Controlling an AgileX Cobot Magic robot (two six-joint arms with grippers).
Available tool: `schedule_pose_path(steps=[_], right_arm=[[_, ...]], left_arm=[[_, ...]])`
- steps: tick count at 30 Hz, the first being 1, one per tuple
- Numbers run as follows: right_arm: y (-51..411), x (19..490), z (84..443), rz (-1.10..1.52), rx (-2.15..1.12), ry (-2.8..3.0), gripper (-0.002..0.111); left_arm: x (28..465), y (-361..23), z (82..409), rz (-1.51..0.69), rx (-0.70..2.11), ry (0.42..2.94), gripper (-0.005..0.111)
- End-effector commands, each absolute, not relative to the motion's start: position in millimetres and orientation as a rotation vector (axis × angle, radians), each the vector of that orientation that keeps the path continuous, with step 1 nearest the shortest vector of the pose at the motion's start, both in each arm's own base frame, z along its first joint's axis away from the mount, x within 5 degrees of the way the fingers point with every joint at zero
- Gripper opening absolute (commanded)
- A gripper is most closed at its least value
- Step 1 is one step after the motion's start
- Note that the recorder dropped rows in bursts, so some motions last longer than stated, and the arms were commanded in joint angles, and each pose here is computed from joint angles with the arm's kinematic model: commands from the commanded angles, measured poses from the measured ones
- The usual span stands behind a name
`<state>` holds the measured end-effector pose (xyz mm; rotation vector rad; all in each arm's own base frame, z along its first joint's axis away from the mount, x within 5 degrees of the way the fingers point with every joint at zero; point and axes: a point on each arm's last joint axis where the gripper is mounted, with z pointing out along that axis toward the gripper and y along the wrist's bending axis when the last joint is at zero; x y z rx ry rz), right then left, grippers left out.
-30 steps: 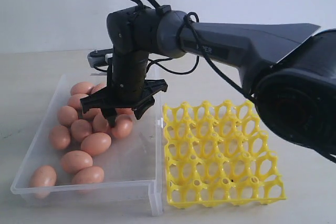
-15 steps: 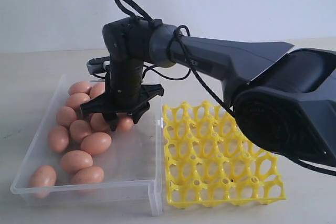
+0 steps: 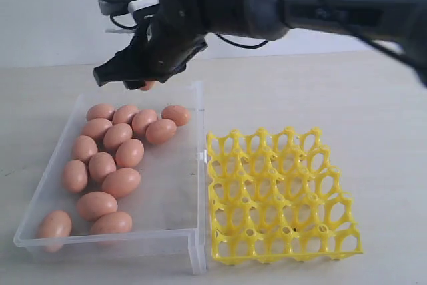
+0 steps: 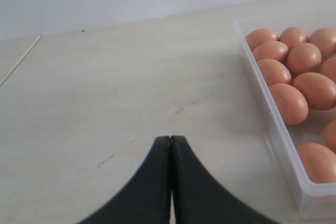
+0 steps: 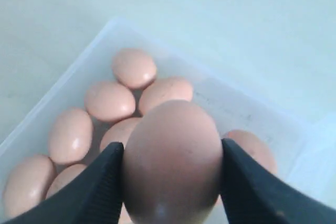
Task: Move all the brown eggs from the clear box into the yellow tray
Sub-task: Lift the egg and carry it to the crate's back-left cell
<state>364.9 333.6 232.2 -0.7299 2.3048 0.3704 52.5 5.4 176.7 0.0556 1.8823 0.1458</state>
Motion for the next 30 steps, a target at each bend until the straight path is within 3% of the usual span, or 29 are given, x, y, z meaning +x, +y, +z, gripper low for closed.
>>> schedule_pose_path(steps=[1,6,11,18,30], right_arm=[[284,342,240,0.405,-0.695,2.057,0.000],[215,311,192,0.394,-0.623,1.949,0.000],[191,321,157,0.325,-0.589,2.046,0.000],[191,325,134,0.315,-0.594,2.085,0.000],[195,319,128,0.347,-0.642,2.138,0.000]], left_arm=[[52,5,179,0.134,0.056,1.863,0.000],[52,5,179,0.134,0.056,1.863,0.000],[52,5,179,0.134,0.056,1.863,0.000],[52,5,179,0.134,0.056,1.863,0.000],[52,5,179,0.134,0.056,1.863,0.000]])
